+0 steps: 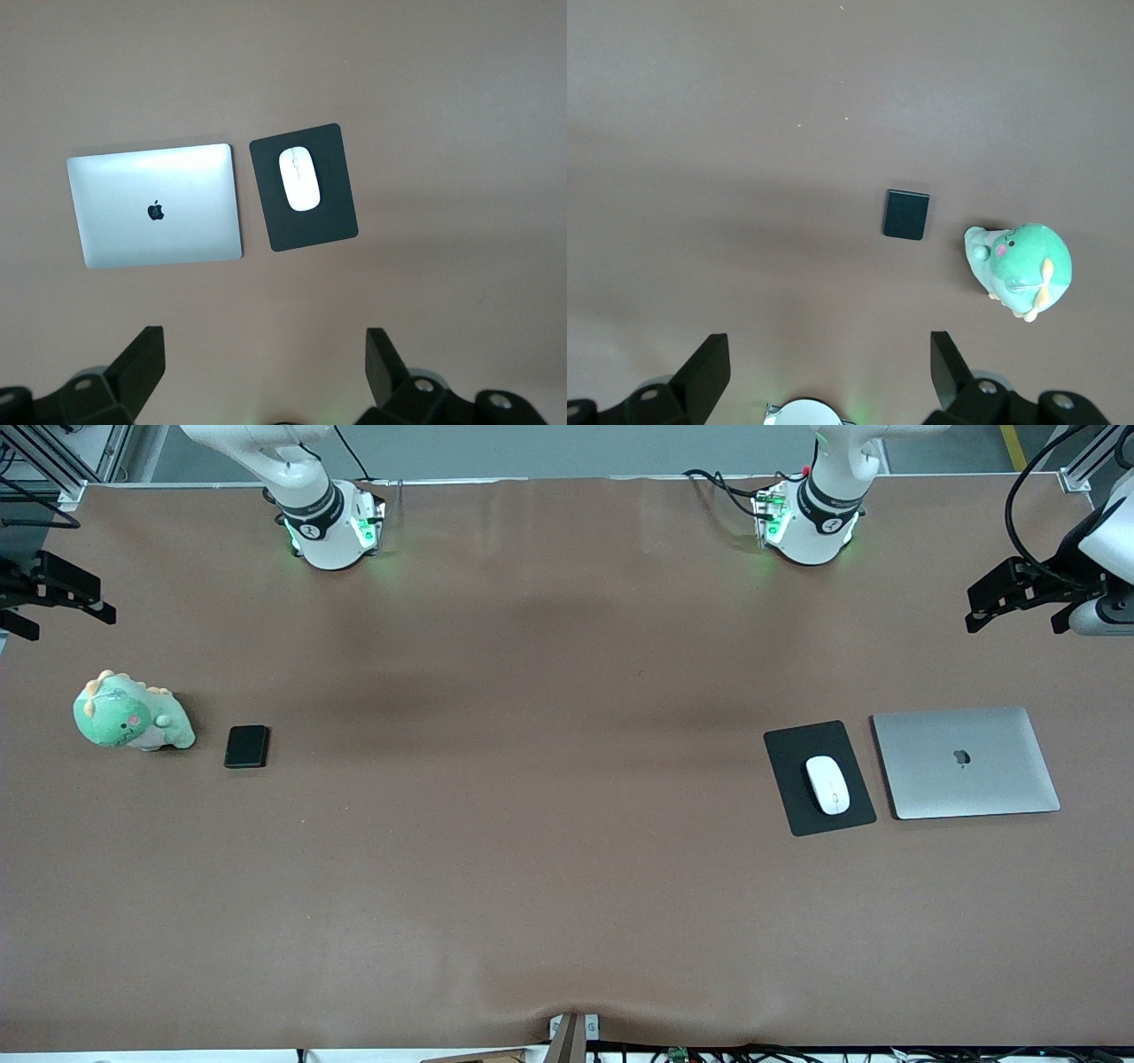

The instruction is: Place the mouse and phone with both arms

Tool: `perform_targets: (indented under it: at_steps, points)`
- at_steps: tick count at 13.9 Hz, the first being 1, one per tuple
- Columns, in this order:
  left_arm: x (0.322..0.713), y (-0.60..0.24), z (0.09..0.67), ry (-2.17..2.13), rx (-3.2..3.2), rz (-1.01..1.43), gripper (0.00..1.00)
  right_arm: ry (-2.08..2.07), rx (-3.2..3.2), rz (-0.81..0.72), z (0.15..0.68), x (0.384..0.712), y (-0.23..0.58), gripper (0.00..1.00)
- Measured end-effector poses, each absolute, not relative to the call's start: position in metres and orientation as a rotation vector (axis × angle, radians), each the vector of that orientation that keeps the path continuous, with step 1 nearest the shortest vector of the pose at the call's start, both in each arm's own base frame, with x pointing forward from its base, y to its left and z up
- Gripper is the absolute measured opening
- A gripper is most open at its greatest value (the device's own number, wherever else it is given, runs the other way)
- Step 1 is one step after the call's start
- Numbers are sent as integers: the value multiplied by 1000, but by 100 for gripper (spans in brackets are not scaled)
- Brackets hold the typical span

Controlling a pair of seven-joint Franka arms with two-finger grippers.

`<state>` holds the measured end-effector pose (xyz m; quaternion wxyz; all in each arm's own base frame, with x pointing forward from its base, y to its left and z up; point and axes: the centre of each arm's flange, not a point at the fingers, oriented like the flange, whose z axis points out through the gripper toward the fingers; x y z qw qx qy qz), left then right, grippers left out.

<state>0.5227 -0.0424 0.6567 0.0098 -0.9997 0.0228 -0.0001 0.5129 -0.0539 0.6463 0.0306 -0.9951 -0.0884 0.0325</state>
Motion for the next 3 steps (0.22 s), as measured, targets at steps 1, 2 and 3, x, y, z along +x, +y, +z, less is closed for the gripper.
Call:
perform_targets:
  at_steps: [1,2,3]
  points:
    - [523,-41,657,68,-3121,-5,100,-276,-3084,94,648,513,-54,100]
    - [523,-40,657,64,-3122,-7,100,-281,-3092,88,649,513,-53,100]
    - [523,-39,657,63,-3122,-7,100,-285,-3094,86,649,513,-52,100]
